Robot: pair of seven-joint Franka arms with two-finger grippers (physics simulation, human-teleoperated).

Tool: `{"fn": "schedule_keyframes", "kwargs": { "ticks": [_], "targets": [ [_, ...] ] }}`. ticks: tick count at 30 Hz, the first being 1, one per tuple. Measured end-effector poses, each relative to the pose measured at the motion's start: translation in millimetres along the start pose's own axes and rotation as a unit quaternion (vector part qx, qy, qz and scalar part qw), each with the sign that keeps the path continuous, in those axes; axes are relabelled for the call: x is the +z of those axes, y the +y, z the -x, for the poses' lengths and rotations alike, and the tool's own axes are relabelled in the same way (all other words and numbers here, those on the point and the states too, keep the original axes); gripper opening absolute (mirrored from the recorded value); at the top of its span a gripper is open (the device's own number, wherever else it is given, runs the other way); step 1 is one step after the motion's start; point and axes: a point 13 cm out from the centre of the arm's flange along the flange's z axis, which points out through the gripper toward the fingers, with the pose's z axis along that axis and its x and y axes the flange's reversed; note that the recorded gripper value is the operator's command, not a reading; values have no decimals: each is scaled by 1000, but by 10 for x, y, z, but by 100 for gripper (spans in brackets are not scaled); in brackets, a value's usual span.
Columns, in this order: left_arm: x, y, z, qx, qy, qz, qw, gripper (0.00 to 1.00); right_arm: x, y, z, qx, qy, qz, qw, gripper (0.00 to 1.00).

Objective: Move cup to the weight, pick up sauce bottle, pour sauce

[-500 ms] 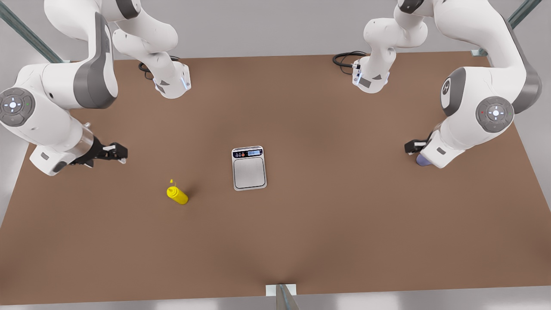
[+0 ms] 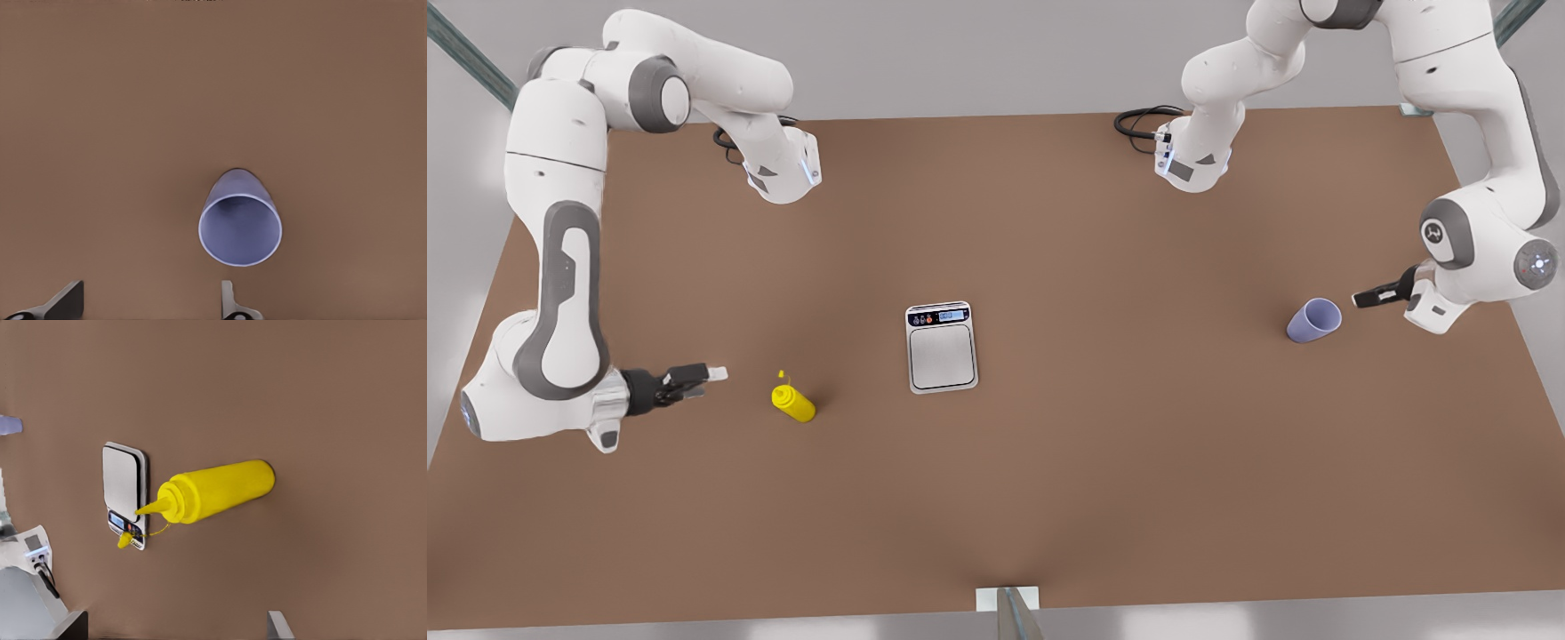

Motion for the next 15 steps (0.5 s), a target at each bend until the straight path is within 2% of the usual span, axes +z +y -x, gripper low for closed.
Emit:
{"fn": "schedule_keyframes", "kwargs": {
  "ticks": [3, 6, 11, 15],
  "targets": [
    [104, -90, 142, 33, -22, -12, 999, 100, 381, -252, -26, -90, 3, 70, 993, 100],
    [346, -113, 216, 56, -23, -23, 998, 100, 602, -243, -27, -212, -11, 117, 970, 100],
    [609, -172, 161, 95, -17, -30, 995, 100, 654, -257, -32, -396, -65, 148, 904, 100],
    [823, -171, 181, 118, -9, -32, 992, 100, 679, -390, 70, -492, -131, 150, 848, 100]
  ]
}}
